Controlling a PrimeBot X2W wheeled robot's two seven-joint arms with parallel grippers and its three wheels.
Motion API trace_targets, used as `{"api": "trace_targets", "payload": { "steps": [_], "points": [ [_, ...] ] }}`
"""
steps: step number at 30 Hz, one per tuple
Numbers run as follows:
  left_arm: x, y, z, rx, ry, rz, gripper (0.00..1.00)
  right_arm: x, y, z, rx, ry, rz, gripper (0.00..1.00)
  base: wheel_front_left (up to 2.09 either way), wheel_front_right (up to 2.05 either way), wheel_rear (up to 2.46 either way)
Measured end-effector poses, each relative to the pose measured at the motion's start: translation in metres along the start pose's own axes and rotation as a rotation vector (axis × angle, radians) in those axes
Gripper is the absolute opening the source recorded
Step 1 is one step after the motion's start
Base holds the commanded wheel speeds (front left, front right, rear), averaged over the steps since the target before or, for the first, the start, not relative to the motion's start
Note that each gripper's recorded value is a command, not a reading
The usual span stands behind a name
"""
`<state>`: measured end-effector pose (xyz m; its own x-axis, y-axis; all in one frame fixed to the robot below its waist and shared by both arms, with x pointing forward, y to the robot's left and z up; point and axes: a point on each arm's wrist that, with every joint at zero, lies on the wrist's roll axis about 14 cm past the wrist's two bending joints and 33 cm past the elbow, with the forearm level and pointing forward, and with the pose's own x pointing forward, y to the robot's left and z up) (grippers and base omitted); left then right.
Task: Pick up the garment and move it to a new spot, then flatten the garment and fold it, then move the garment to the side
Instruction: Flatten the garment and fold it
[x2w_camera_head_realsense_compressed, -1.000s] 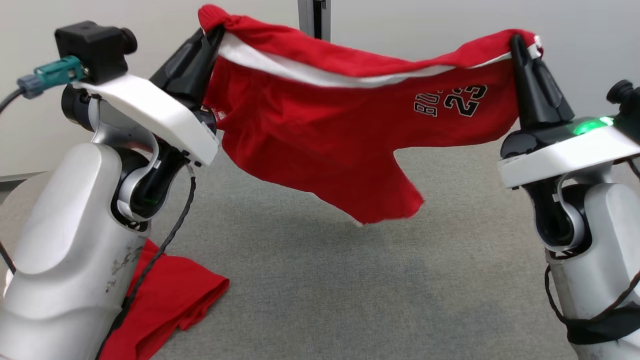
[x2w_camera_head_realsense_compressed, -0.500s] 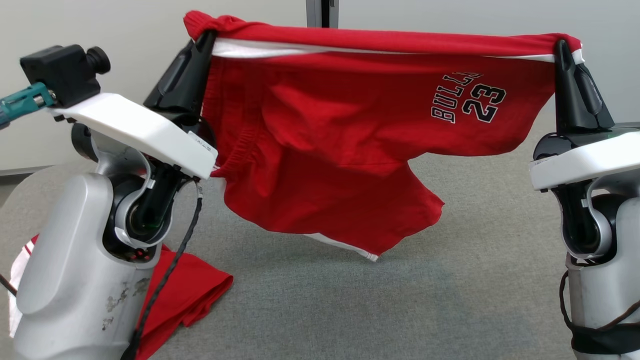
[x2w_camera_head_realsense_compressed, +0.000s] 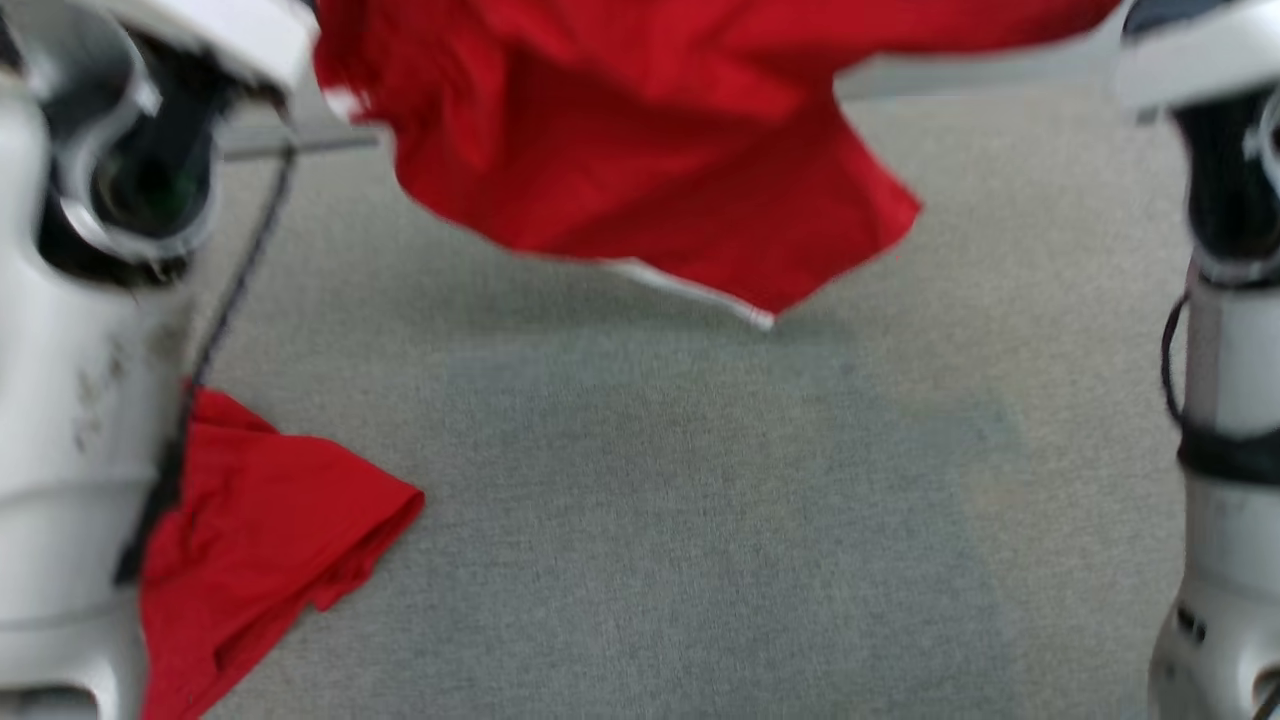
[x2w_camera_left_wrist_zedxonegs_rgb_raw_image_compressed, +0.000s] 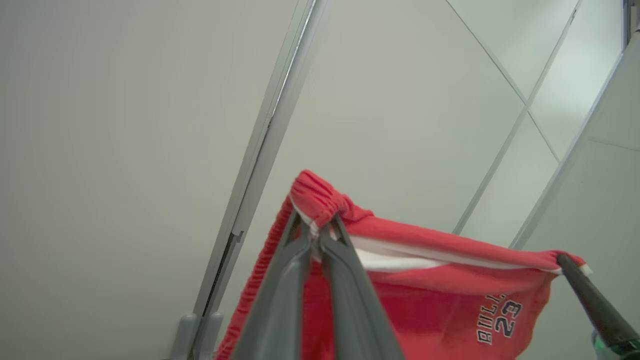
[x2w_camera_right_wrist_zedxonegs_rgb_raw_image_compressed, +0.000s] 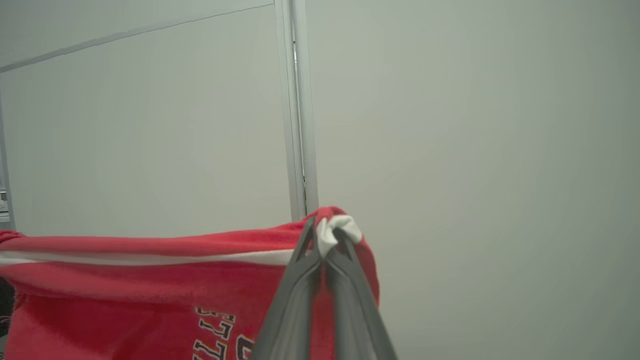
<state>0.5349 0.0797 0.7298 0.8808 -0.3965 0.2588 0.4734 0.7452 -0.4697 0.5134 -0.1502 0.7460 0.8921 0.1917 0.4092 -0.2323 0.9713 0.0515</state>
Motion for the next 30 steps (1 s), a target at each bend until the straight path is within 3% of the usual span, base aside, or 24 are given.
{"api": "trace_targets", "payload": {
  "steps": [6,11,16,20,21,24,30],
  "points": [
    [0.065,0.066,-0.019,0.07,0.002,0.07,0.0,0.074,-0.011,-0.026,-0.09,-0.044,0.011,0.0,0.0,0.0,0.0],
    [0.105,0.09,-0.023,0.081,-0.065,0.07,0.0,0.11,-0.02,-0.042,-0.158,-0.107,0.014,0.0,0.0,0.0,0.0],
    [0.136,0.114,-0.061,0.034,-0.085,0.069,0.0,0.126,-0.044,-0.084,-0.17,-0.103,-0.026,0.0,0.0,0.0,0.0],
    [0.141,0.135,-0.114,-0.012,-0.026,0.094,0.0,0.116,-0.059,-0.143,-0.15,0.014,-0.054,0.0,0.0,0.0,0.0],
    [0.135,0.146,-0.144,-0.021,0.025,0.114,0.0,0.103,-0.066,-0.18,-0.115,0.095,-0.076,0.0,0.0,0.0,0.0],
    [0.117,0.157,-0.186,-0.027,0.104,0.148,0.0,0.078,-0.062,-0.233,-0.072,0.225,-0.075,0.0,0.0,0.0,0.0],
    [0.065,0.169,-0.248,0.006,0.263,0.192,0.0,0.024,-0.055,-0.291,-0.006,0.396,-0.097,0.0,0.0,0.0,0.0]
  ]
}}
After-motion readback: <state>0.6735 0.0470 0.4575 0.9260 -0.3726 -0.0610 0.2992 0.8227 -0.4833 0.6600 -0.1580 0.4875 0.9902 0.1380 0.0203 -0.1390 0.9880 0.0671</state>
